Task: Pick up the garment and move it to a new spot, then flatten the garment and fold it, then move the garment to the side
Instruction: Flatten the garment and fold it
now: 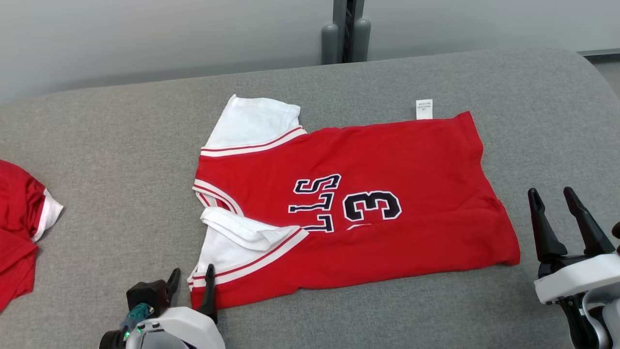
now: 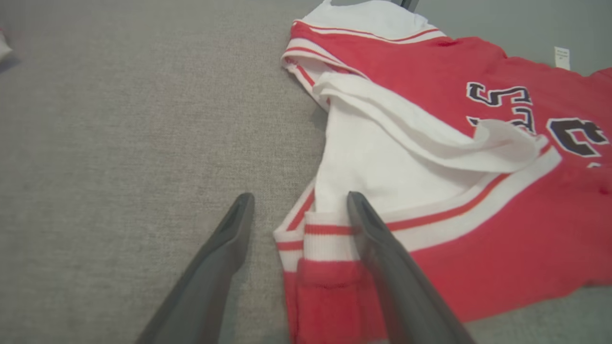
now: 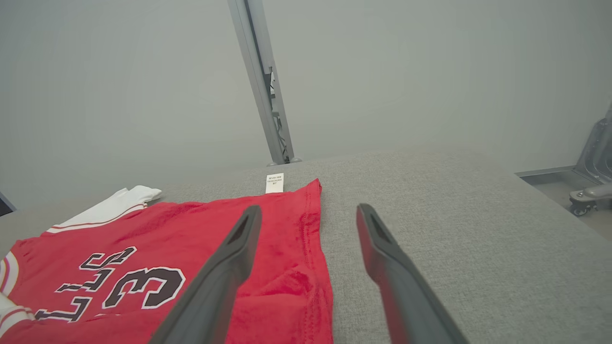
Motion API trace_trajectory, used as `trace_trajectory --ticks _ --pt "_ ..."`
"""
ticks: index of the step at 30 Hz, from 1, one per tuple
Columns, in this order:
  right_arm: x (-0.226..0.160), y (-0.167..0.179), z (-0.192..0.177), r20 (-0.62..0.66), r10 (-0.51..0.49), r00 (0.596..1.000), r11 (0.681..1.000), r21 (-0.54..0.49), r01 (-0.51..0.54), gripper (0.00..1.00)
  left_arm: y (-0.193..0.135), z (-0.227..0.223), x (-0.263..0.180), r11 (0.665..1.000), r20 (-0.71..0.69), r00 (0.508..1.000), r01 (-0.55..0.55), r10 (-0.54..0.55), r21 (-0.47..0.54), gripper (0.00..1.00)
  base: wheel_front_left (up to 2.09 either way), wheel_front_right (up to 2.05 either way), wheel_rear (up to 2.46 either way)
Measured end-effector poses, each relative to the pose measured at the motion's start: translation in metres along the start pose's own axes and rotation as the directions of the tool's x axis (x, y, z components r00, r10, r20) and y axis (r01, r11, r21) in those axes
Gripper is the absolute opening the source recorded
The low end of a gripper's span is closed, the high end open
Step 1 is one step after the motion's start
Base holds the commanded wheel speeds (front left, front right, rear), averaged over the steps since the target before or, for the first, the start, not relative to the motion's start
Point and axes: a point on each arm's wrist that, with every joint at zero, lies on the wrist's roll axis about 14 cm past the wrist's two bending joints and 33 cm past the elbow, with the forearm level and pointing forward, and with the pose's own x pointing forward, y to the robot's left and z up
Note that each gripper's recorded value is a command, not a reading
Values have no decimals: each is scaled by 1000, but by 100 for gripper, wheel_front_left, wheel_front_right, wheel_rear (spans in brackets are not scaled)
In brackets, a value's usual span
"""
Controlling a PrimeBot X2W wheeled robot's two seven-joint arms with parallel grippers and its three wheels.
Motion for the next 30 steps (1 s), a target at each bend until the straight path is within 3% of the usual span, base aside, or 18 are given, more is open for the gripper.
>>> trace_trajectory --ticks 9,11,12,24,30 --pt "-3 -10 -5 -9 -37 999 999 -1 37 100 0 -23 15 1000 -104 995 0 -2 -20 100 0 0 0" --pt "-3 -12 -5 -9 -45 999 999 -1 45 100 -1 -27 17 1000 -129 992 13 -15 -14 40 0 0 0" --pt "-3 -13 -5 -10 -48 999 999 -1 48 100 -2 -27 19 1000 -131 991 18 -19 -12 0 0 0 0" --pt "-15 -32 -59 -165 -143 976 987 51 153 100 -4 -4 25 999 -38 999 36 -35 9 0 0 0 0" --pt "-11 -16 -84 -245 -136 960 967 178 182 100 -6 17 25 999 37 998 41 -42 21 0 0 0 0"
